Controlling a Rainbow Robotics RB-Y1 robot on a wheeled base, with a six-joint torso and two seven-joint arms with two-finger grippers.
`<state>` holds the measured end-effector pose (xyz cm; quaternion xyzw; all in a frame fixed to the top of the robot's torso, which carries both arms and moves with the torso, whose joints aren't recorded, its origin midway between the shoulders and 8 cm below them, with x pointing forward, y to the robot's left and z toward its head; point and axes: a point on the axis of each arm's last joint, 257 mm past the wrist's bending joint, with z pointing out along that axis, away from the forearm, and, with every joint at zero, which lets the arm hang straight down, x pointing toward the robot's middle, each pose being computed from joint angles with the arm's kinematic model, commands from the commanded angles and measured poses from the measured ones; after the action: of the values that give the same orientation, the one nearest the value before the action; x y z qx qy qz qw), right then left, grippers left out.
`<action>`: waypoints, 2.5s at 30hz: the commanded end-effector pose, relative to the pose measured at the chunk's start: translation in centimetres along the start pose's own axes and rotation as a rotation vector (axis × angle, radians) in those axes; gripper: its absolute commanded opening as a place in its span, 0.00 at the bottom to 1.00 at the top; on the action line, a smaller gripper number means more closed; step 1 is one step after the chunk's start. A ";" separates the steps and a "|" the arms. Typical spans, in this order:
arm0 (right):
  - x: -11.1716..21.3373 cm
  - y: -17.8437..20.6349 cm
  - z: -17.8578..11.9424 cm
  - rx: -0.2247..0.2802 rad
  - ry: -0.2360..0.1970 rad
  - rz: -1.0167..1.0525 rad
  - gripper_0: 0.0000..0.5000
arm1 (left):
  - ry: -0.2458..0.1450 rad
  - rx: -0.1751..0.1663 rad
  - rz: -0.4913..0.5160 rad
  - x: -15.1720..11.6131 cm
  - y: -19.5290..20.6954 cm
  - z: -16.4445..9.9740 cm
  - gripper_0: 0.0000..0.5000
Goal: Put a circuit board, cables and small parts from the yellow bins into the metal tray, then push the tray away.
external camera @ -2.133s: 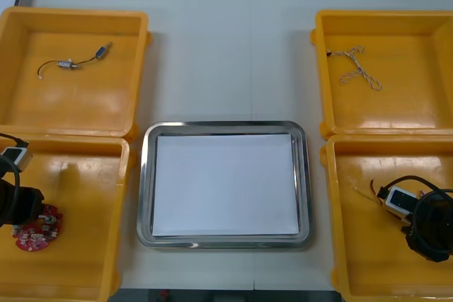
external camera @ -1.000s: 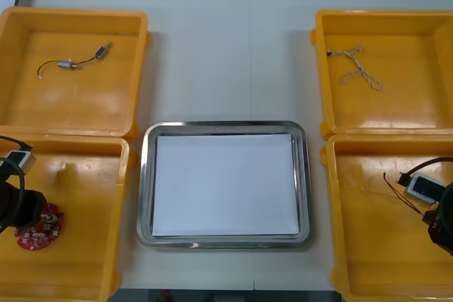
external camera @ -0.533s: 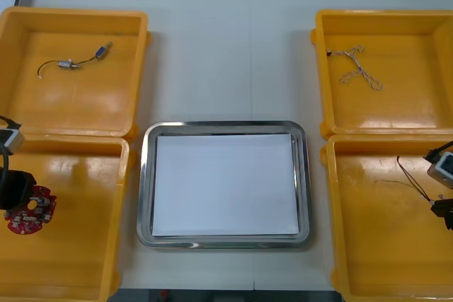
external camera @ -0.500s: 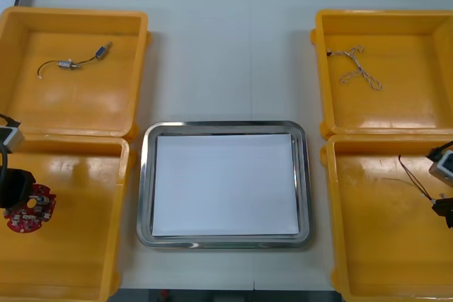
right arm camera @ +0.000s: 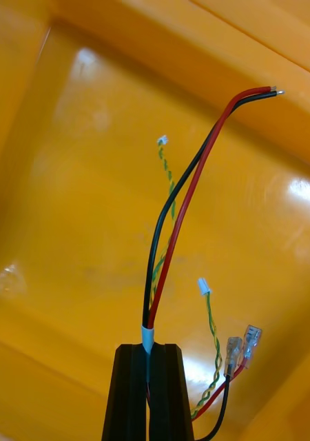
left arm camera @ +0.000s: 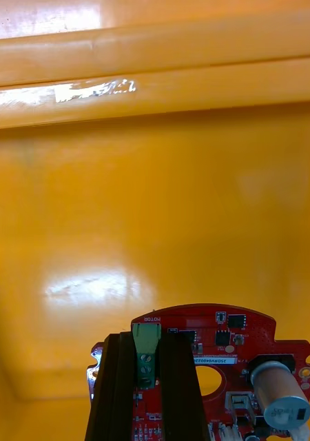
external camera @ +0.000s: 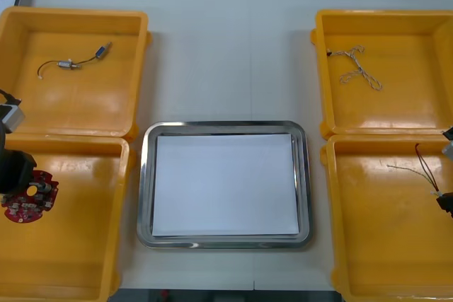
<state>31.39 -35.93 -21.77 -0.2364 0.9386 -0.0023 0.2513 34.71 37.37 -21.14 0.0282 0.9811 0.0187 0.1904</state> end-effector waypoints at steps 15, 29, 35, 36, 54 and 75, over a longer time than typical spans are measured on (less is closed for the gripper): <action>-5.4 1.6 -4.7 0.129 -0.133 0.367 0.00 | -0.103 0.073 -0.152 -4.3 -8.9 -4.3 0.00; -10.2 5.0 -3.4 0.052 -0.178 0.267 0.00 | -0.139 0.074 -0.175 -5.4 -15.8 -2.7 0.00; -10.2 6.6 -2.9 0.017 -0.162 0.223 0.00 | -0.145 0.066 -0.139 -5.4 -17.8 -2.1 0.00; -10.2 6.8 -2.8 0.010 -0.159 0.214 0.00 | -0.150 0.062 -0.132 -5.5 -18.2 -2.0 0.00; -10.1 7.6 -2.4 -0.004 -0.147 0.180 0.00 | -0.170 0.031 -0.118 -4.5 -23.3 1.1 0.00; -10.1 7.6 -2.4 -0.002 -0.147 0.181 0.00 | -0.202 0.034 -0.035 -1.3 -23.7 6.4 0.00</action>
<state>34.46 -25.94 -16.18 -0.1222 0.9413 0.0391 0.3123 38.42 14.01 -26.31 -0.0048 0.9562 -0.0042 0.2927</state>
